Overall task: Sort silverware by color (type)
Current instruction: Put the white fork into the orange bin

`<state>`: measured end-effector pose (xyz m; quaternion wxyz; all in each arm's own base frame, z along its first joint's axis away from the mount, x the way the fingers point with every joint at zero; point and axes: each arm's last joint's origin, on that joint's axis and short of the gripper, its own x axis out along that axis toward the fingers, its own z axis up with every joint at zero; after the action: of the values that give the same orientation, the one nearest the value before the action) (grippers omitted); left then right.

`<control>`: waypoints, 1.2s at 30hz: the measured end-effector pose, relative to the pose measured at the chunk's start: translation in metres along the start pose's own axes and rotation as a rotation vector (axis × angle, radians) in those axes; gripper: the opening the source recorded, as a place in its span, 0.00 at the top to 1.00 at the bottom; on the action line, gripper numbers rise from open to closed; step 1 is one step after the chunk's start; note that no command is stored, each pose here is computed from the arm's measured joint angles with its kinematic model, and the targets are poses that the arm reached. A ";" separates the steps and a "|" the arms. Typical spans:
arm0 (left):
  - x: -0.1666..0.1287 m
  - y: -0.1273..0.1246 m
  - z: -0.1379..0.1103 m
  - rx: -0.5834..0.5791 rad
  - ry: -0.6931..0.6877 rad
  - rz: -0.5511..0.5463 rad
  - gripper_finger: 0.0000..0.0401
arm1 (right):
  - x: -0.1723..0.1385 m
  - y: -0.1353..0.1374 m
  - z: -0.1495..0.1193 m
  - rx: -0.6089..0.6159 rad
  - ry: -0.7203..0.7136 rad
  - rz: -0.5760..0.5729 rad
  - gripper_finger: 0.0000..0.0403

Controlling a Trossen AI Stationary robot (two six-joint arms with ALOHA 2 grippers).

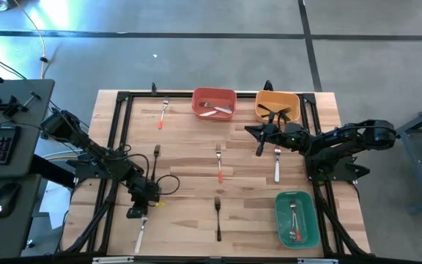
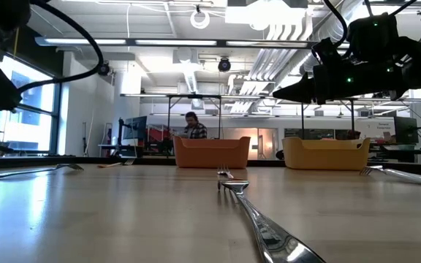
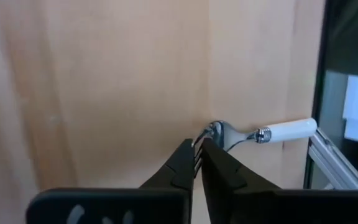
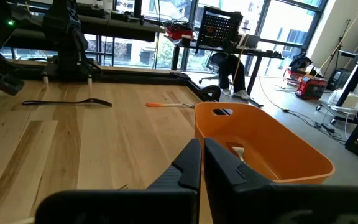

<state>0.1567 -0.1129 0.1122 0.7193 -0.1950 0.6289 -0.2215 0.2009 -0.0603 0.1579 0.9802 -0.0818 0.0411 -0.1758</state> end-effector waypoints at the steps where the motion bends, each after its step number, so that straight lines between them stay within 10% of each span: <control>1: 0.000 0.000 0.000 0.020 -0.002 -0.010 0.98 | 0.000 0.000 0.000 0.000 0.000 0.000 1.00; 12: -0.050 0.024 0.025 0.226 -0.311 0.022 1.00 | 0.000 0.000 0.000 0.000 0.000 0.000 1.00; 18: -0.103 0.041 0.046 0.364 -0.700 0.284 1.00 | 0.000 0.000 0.000 0.000 0.000 0.000 1.00; 24: -0.156 0.062 0.060 0.267 -1.114 0.634 1.00 | 0.000 0.000 0.000 0.000 0.000 0.000 1.00; 36: -0.215 0.151 0.080 0.062 -1.361 0.817 1.00 | 0.000 0.000 0.000 -0.001 0.001 0.000 1.00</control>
<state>0.2229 0.1337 0.2141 0.9751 -0.0213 0.0666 0.2105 0.2009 -0.0604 0.1578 0.9801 -0.0821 0.0414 -0.1759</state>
